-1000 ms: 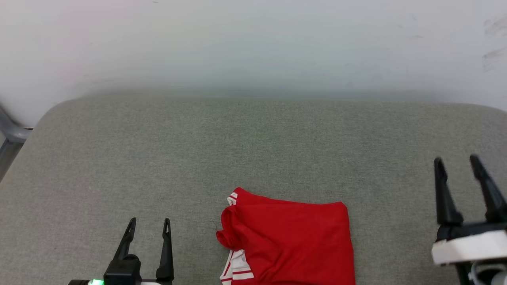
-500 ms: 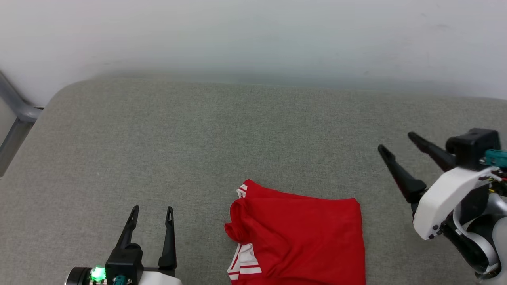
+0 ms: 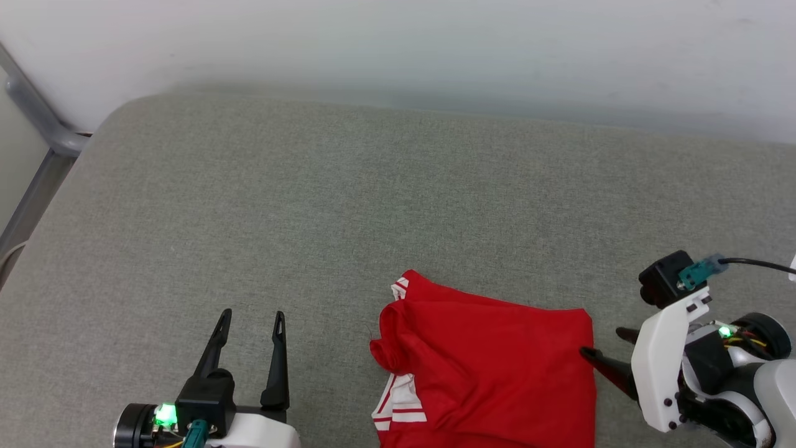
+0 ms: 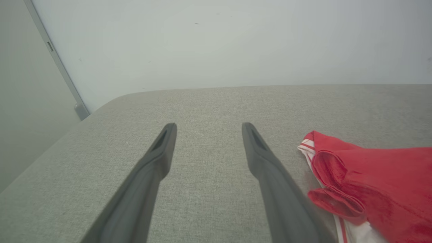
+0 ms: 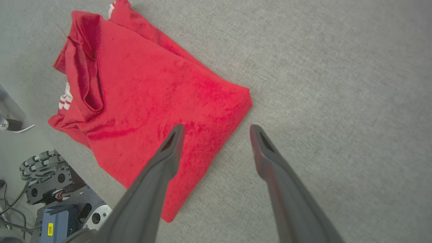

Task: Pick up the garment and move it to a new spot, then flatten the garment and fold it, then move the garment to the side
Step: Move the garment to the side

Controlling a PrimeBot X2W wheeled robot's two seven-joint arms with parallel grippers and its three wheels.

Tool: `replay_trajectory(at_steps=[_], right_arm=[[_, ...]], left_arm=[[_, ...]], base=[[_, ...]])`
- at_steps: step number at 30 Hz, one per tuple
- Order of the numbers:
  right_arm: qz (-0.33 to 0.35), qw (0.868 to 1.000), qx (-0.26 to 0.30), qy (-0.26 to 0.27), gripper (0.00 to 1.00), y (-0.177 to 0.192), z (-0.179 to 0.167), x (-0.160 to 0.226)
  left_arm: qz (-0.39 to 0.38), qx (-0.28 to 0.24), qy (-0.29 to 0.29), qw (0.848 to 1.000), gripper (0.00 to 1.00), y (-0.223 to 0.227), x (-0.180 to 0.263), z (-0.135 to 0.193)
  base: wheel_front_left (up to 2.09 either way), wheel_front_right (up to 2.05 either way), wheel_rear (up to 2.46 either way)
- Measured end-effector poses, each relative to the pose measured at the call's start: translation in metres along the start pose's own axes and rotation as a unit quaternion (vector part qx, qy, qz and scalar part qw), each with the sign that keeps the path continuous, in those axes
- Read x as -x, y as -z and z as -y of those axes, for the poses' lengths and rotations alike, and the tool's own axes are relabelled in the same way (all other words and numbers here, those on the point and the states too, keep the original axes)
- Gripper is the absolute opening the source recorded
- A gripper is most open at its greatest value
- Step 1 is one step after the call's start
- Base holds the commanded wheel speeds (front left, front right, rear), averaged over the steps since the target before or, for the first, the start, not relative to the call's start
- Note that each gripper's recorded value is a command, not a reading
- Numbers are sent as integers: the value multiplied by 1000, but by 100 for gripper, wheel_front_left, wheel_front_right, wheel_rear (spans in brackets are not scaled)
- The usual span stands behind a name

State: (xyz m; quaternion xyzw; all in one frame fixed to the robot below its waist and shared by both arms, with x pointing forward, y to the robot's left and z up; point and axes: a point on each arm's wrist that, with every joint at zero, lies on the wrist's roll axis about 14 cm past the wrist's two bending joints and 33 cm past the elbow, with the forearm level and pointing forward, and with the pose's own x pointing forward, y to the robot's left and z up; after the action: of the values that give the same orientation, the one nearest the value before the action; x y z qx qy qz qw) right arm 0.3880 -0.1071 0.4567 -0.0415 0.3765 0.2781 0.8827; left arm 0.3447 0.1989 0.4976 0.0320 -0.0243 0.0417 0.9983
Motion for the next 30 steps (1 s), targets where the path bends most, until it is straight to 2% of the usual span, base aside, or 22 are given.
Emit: replay_trajectory(at_steps=[7,15,23,24,25,30], right_arm=[[-81,996,-13,-25,100,38,-7,-21],[-158,986,-33,-50,100,82,-18,-51],[-168,984,-35,-57,100,94,-20,-58],[-167,984,-35,-59,89,95,-21,-59],[-165,984,-32,-60,0,95,-22,-59],[-130,988,-22,-74,0,87,-33,-59]], left_arm=[[-8,1,-10,1000,100,5,-4,-4],[-22,1,-16,1000,100,14,-14,-8],[-31,0,-22,999,100,19,-14,-11],[-31,0,-22,999,100,20,-14,-11],[-31,1,-22,999,100,20,-15,-11],[-24,2,-19,1000,100,16,-18,-10]], base=[[0,0,0],[0,0,0],[0,0,0],[0,0,0],[0,0,0],[0,0,0]])
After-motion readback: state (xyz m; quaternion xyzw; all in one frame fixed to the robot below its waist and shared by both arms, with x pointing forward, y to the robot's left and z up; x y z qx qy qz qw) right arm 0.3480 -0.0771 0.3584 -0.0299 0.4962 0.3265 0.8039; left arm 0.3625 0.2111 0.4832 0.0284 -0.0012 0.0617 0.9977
